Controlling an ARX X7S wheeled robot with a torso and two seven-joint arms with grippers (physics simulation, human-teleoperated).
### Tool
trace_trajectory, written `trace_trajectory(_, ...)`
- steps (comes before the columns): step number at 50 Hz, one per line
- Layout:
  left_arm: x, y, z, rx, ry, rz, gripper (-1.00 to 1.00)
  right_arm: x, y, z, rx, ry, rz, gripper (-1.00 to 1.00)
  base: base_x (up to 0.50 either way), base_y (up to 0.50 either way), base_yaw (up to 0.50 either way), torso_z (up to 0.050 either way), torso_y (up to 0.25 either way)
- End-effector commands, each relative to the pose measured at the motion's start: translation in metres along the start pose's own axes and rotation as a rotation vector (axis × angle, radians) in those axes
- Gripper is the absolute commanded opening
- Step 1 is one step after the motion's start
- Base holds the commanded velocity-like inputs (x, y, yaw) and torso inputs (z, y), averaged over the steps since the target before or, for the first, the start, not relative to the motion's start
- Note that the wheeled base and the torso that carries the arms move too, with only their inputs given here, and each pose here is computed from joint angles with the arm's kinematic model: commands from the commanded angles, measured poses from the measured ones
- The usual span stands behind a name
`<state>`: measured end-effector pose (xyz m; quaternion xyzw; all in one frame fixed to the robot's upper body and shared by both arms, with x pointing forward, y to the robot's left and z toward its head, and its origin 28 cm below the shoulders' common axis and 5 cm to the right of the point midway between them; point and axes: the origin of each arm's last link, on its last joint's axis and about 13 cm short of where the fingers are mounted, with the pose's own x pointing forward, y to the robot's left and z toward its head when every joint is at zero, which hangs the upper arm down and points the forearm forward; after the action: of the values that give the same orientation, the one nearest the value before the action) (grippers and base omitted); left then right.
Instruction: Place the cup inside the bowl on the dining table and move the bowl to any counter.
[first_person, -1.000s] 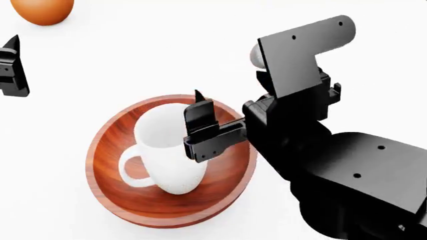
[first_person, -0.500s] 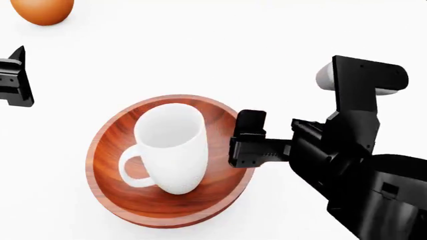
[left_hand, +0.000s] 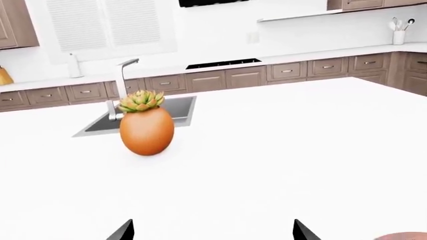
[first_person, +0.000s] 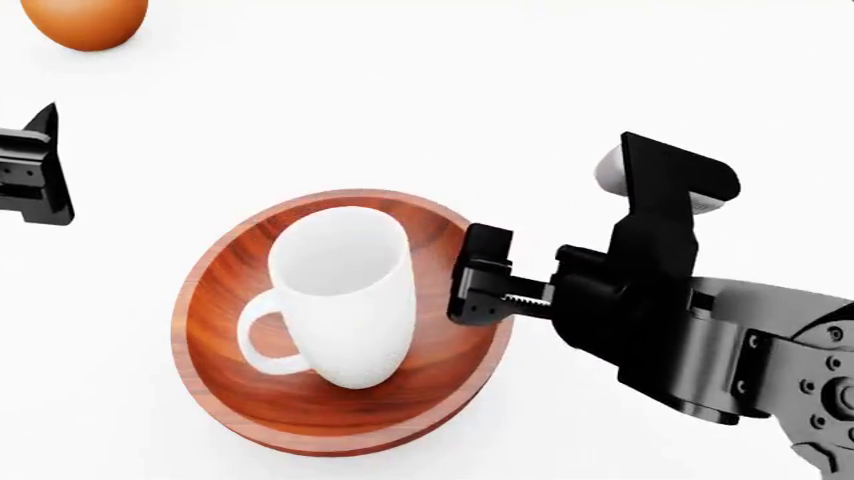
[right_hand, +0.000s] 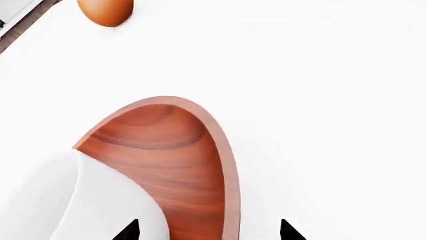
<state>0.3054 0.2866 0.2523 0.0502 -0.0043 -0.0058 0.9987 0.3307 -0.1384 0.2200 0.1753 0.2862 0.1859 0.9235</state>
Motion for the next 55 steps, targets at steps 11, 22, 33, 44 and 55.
trace_trajectory(11,-0.002,0.004,-0.005,-0.022,-0.013,-0.005,1.00,0.032,-0.009,-0.003,0.009,0.040,-0.008,1.00,0.00,0.00,0.00,0.000,0.000)
trace_trajectory(22,-0.004,0.002,-0.008,-0.027,-0.010,-0.007,1.00,0.037,-0.007,-0.002,-0.014,0.063,-0.006,1.00,0.00,0.00,0.00,0.000,0.000)
trace_trajectory(33,-0.004,0.009,-0.008,-0.027,-0.009,-0.006,1.00,0.041,-0.009,-0.008,-0.003,0.076,0.002,1.00,0.00,0.00,0.00,0.000,0.000)
trace_trajectory(44,-0.002,0.004,-0.008,-0.026,-0.008,-0.009,1.00,0.044,-0.011,-0.011,0.010,0.078,0.001,1.00,0.00,0.00,0.00,0.000,0.000)
trace_trajectory(55,-0.004,0.005,-0.009,-0.029,-0.006,-0.010,1.00,0.045,-0.010,-0.012,0.017,0.077,0.022,-1.00,0.00,0.00,0.00,0.000,0.000)
